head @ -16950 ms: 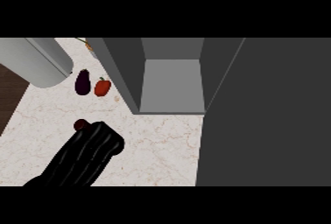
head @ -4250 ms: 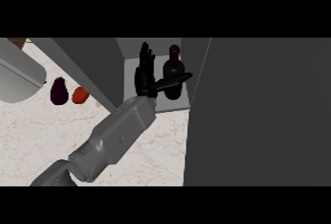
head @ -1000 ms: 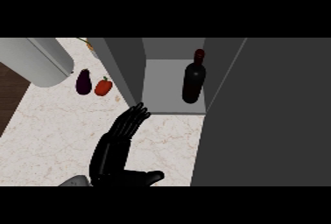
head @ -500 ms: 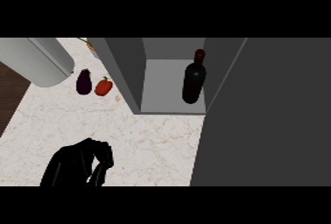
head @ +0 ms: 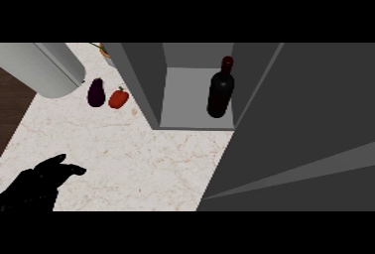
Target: Pick up the wine, place it into the cabinet and close the cabinet
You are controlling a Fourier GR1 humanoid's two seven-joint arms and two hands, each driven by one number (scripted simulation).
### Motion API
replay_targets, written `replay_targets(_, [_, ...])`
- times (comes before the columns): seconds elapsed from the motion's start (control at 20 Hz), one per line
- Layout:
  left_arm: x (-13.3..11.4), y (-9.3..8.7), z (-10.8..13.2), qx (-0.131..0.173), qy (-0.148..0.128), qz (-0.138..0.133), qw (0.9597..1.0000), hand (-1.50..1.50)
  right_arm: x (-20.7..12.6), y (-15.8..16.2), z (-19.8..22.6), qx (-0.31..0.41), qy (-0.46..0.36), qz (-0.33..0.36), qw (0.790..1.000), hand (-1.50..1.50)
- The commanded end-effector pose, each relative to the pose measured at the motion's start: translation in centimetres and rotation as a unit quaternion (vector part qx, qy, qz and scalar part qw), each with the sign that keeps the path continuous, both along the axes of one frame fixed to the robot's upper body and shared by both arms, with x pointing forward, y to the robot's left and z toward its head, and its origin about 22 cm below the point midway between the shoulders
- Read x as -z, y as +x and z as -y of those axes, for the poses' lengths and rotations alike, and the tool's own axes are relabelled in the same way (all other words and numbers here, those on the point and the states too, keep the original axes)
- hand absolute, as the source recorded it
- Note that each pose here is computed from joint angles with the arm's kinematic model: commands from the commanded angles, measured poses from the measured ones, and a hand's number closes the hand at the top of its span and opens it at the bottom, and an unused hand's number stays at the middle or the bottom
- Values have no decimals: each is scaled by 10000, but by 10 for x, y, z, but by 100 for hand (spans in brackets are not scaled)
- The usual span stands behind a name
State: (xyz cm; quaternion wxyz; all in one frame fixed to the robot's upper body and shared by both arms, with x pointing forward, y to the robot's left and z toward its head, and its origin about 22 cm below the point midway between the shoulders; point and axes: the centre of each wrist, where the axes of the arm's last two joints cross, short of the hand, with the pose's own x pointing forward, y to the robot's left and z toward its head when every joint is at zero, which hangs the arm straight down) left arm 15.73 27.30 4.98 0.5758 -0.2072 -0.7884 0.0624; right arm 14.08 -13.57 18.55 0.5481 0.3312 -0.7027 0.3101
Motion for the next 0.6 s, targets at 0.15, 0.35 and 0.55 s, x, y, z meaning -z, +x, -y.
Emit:
replay_targets(0.15, [-15, -1, -46, -358, -87, 74, 9993, -150, -17, -35, -42, -563, -421, 151, 9974, 150])
replay_targets(0.35, [-9, -15, -80, -510, -14, -11, 9987, -150, -2, -34, -72, -463, -502, 204, 9975, 150])
replay_targets(0.55, [-10, -19, -93, -480, -4, -38, 9988, -150, -5, -31, -88, -151, -230, 423, 9987, 150])
